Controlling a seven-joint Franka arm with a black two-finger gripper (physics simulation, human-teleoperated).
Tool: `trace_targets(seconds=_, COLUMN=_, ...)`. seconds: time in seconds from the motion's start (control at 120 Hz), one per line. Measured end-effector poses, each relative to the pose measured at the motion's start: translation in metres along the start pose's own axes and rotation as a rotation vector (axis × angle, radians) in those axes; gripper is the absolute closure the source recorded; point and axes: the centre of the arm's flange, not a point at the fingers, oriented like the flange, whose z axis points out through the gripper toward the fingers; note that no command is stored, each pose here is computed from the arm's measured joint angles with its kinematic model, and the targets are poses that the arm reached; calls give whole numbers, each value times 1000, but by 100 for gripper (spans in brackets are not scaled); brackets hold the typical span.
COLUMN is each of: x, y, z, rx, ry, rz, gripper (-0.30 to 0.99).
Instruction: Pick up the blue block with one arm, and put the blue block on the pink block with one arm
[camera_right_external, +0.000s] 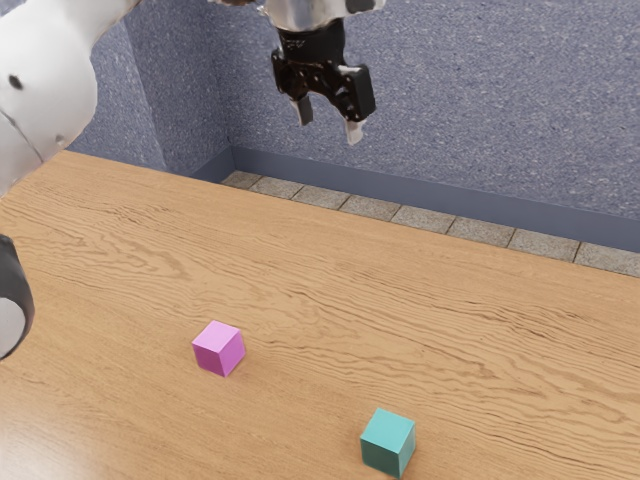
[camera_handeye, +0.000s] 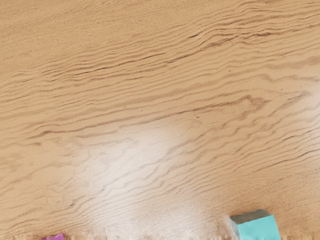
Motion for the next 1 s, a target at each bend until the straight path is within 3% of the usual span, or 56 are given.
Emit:
trace_targets(seconds=0.092, x=23, y=37, z=109, rx=31, ry=-166, rz=5, gripper=2)
trace_targets(seconds=0.142, x=32, y=54, z=162, rx=43, ry=-224, rz=7, gripper=2)
trace_targets(seconds=0.292, x=34, y=81, z=272, rx=35, ry=-314, rz=-10, gripper=2)
trace_targets(seconds=0.383, x=17, y=85, z=307, rx=12, ry=-352, rz=-43, gripper=2)
trace_targets(seconds=0.5, x=-22, y=93, z=332, rx=-23, ry=-361, rz=-71, gripper=2)
trace_targets(seconds=0.75, x=-81, y=147, z=355, rx=-59, ry=-249, rz=-33, gripper=2)
trace_targets(seconds=1.0, x=-95, y=155, z=397, rx=-40, ry=-192, rz=-62, gripper=2)
